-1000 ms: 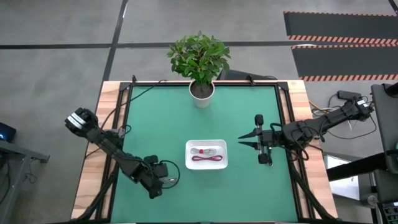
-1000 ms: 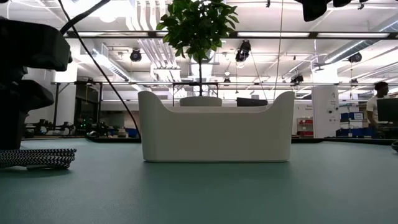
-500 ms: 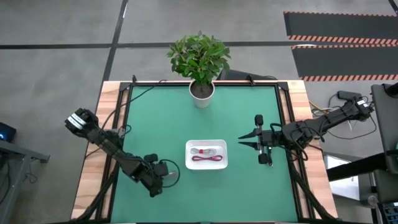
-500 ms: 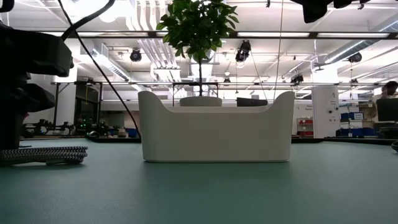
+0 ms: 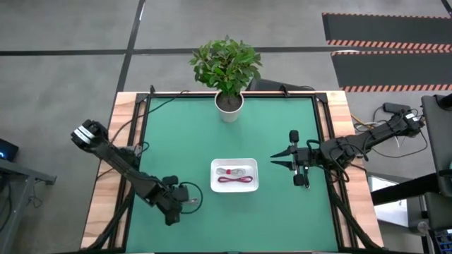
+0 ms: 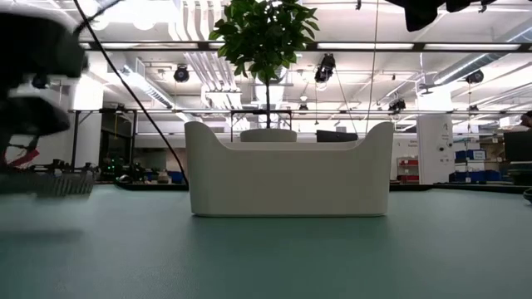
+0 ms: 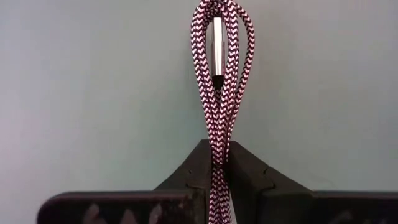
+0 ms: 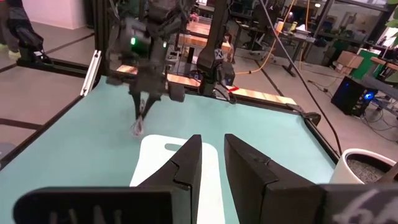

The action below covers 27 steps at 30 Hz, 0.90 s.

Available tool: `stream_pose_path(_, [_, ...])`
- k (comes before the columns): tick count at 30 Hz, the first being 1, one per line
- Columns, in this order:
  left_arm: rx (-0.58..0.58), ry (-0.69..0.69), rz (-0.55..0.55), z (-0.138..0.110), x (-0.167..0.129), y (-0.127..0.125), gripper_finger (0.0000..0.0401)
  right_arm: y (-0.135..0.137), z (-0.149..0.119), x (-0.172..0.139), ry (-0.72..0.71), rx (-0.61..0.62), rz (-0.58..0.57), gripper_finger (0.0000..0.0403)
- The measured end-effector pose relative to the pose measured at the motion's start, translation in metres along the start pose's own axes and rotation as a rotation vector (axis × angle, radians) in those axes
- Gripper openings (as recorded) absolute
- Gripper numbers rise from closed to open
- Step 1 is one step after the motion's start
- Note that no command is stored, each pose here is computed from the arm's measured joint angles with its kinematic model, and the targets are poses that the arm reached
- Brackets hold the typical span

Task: Pick and place USB-C Cables
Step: Put the white striped charger cable into the white bin

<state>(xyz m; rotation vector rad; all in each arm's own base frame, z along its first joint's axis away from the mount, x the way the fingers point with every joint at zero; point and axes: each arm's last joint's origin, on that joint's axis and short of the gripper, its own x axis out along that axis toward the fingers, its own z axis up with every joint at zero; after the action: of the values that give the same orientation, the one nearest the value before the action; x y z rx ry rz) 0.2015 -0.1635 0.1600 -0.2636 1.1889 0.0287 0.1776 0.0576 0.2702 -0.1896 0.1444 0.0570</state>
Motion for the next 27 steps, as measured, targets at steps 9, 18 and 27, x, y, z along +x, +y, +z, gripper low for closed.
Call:
stream_pose_path(9, [0.05, -0.229, -0.038, 0.018, -0.044, -0.004, 0.0016, 0.003, -0.004, 0.006, 0.026, 0.002, 0.003, 0.0059])
stream_pose_path(18, [0.225, -0.638, -0.016, 0.04, -0.094, -0.008, 0.0016, 0.009, -0.013, 0.023, 0.069, 0.027, 0.008, 0.0059])
stream_pose_path(27, [0.379, -1.022, 0.186, 0.065, -0.119, -0.018, 0.0016, 0.024, -0.023, 0.062, -0.023, 0.012, -0.003, 0.0059])
